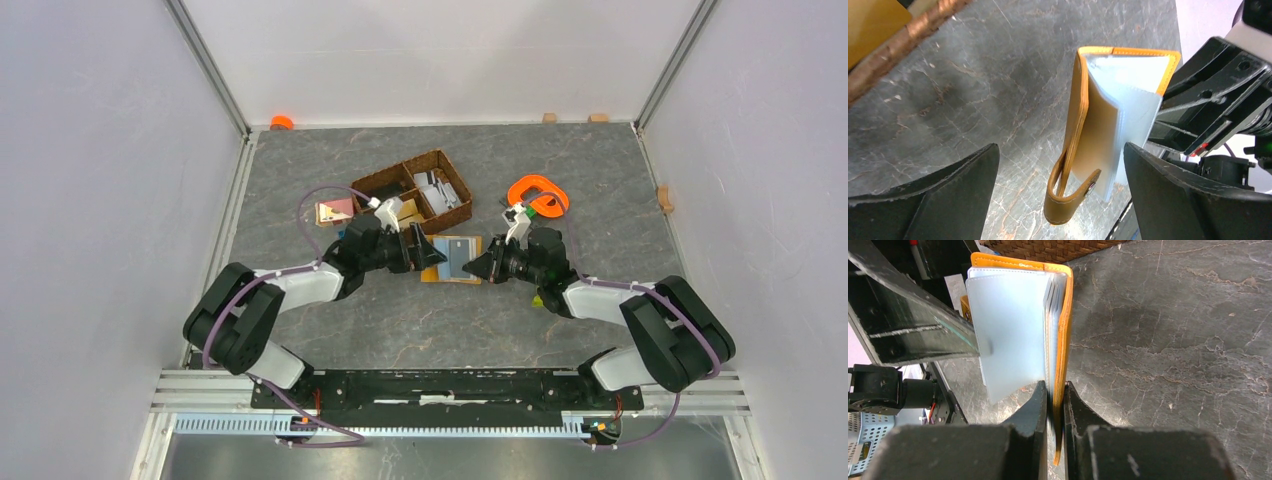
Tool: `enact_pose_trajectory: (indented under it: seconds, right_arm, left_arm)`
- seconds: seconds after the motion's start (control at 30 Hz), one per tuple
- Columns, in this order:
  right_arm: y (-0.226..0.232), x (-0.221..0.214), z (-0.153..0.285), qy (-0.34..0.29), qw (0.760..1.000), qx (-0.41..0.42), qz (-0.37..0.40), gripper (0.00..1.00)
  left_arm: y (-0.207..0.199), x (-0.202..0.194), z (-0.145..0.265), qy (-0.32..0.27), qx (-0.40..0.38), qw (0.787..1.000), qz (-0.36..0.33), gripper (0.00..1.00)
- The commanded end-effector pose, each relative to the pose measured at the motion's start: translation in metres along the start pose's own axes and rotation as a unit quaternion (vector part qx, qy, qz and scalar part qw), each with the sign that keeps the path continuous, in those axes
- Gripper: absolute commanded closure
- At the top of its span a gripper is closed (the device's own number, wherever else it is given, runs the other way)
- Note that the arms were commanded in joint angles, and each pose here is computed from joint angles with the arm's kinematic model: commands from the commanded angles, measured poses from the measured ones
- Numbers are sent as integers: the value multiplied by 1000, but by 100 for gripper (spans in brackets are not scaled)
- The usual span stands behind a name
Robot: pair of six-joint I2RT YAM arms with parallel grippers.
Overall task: Take the credit cards out of the card holder
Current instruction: Open the card holder at the center of the board.
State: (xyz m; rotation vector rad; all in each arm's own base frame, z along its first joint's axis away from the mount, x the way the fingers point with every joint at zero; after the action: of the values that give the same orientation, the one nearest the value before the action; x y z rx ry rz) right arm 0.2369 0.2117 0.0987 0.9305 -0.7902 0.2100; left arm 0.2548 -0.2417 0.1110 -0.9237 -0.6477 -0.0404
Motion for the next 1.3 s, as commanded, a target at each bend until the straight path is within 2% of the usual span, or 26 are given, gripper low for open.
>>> enact_pose_trajectory:
  seconds: [0.0, 0.2, 0.4, 0.77, 0.93, 1.03, 1.13, 1.27]
  right_arm:
    - [14, 13, -1, -26, 999, 33, 22, 100]
    - [18, 11, -5, -19, 999, 30, 35, 100]
    - [25, 9, -11, -15, 998, 14, 66, 100]
    - [32, 9, -13, -13, 996, 10, 87, 100]
    - [33, 11, -11, -18, 996, 10, 88, 100]
    - [32, 13, -9, -22, 996, 1, 88, 100]
    - [27, 15, -6, -29, 996, -20, 87, 100]
    - [18, 17, -2, -35, 996, -35, 75, 100]
  left_arm:
    - [-22, 4, -6, 11, -52, 998, -40, 0]
    - [-27, 4, -4, 5, -29, 997, -66, 0]
    - [-27, -3, -15, 23, 21, 995, -92, 0]
    - [-25, -7, -22, 43, 19, 995, -87, 0]
    - [-17, -5, -21, 35, 41, 995, -78, 7]
    - [-3, -1, -19, 32, 71, 995, -56, 15]
    - [12, 9, -8, 0, 83, 996, -25, 16]
    - [13, 17, 5, -29, 86, 996, -22, 16]
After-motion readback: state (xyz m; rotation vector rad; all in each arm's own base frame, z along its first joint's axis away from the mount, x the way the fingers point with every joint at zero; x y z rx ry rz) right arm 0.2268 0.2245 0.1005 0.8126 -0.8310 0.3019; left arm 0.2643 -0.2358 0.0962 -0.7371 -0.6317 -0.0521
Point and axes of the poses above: each gripper's point midway between its finger pads, its own z axis back along the fingers, its own y axis along the line the jaws close on, x = y × z, the point moved 5 cm from there along z, back along the fingers, and after that the axes turned 2 degrees about z, right-handed, at the moved point
